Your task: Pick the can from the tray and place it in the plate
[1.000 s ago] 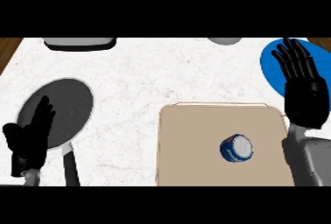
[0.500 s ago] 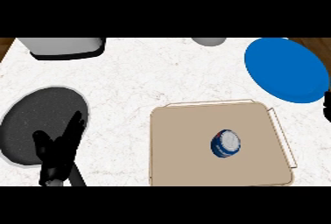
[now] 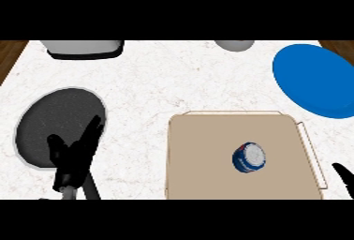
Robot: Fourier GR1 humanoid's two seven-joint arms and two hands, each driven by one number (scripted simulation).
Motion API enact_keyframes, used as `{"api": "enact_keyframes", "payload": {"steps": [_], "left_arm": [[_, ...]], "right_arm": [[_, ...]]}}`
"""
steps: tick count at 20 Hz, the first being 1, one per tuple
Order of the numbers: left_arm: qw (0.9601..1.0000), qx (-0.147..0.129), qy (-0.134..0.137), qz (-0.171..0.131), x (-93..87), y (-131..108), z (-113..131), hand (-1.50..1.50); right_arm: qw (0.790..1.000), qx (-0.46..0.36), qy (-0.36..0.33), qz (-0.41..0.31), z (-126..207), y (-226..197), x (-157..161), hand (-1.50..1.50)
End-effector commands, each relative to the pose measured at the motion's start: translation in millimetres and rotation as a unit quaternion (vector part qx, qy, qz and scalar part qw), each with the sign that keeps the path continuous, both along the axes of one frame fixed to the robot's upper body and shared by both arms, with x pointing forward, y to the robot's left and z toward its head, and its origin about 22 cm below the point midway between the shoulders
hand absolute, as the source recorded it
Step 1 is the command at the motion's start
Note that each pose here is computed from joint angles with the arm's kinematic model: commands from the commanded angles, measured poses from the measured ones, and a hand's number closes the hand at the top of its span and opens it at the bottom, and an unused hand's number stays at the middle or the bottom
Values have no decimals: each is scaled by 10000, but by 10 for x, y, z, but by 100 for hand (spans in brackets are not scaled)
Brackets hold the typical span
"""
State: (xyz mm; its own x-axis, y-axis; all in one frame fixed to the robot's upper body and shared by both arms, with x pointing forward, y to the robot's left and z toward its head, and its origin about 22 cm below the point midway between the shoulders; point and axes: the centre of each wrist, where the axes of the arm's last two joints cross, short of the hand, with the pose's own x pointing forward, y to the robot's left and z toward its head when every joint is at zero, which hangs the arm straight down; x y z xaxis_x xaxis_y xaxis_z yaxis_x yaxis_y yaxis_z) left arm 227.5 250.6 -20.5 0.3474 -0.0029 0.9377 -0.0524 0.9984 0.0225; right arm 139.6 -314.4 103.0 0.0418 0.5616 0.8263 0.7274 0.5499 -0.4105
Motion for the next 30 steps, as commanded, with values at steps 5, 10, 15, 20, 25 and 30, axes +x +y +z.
{"api": "enact_keyframes", "payload": {"steps": [5, 10, 15, 20, 25, 30], "left_arm": [[9997, 32, 64, -239, 95, -126, -40, 0], [9994, -64, 144, -321, 32, -24, -188, 0], [9989, -54, 155, -442, 106, -49, -58, 0], [9990, -138, 101, -415, 56, -145, -14, 0], [9994, -86, 158, -301, 73, -122, -54, 0], [9994, -86, 102, -324, -17, -307, -79, 0]], "right_arm": [[9670, -451, 2445, 552, 265, 219, -362, -150], [9498, -526, 3057, 407, 501, 458, -290, -150], [9335, -531, 3530, 340, 524, 649, 51, -150], [9253, -671, 3719, 307, 367, 1034, 295, -150], [9100, -409, 4097, 480, 275, 1301, 358, -150], [9008, -331, 4279, 653, 72, 1488, 540, -150]]}}
